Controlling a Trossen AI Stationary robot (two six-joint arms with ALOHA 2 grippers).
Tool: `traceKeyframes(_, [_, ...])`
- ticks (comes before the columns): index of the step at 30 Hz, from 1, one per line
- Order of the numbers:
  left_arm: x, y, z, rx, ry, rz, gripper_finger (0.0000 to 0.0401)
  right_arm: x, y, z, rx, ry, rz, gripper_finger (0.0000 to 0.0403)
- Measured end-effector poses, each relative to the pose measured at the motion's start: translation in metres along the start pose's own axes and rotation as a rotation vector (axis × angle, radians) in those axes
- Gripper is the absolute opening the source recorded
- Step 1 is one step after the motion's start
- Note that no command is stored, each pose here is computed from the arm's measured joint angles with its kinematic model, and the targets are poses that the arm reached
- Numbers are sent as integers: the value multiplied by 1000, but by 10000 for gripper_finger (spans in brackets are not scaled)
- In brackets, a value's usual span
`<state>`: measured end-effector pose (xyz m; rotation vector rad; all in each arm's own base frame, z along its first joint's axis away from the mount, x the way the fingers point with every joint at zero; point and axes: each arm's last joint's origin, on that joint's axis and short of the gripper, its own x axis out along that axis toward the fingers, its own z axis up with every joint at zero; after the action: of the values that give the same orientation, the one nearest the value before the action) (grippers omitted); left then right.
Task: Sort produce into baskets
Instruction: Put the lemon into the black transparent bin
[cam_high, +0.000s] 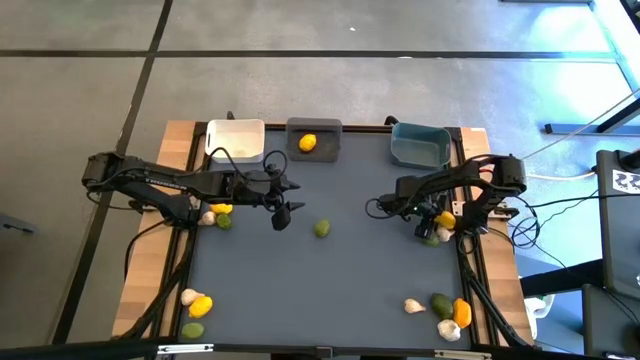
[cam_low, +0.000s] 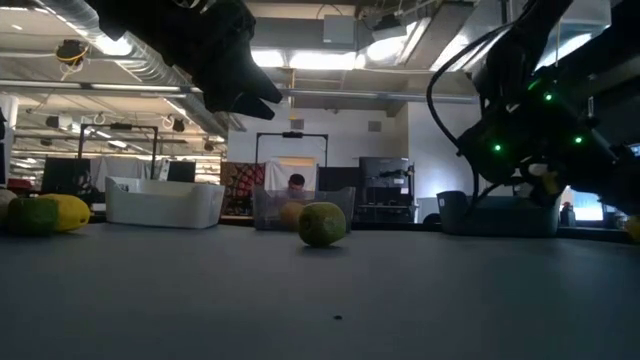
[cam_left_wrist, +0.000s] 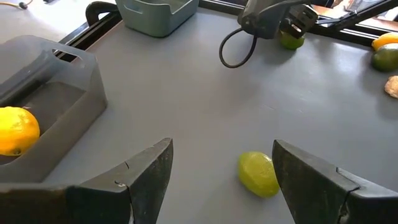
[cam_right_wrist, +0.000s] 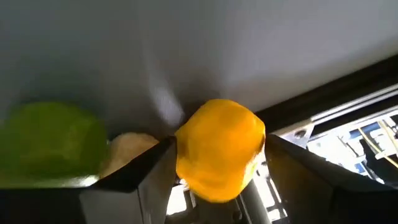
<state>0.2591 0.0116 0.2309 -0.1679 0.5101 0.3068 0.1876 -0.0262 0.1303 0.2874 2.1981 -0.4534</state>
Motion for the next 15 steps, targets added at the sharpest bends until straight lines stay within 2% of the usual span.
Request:
traceKeyframes(5, [0,0,0,0,0,0,269,7,1,-1,-57,8,17,224])
traceKeyframes(12, [0,0,0,4,0,1,269,2,1,1,-101,-11,10,127])
traceKeyframes(15, [0,0,0,5,0,1,269,-6,0,2,-103,-39,-6,106])
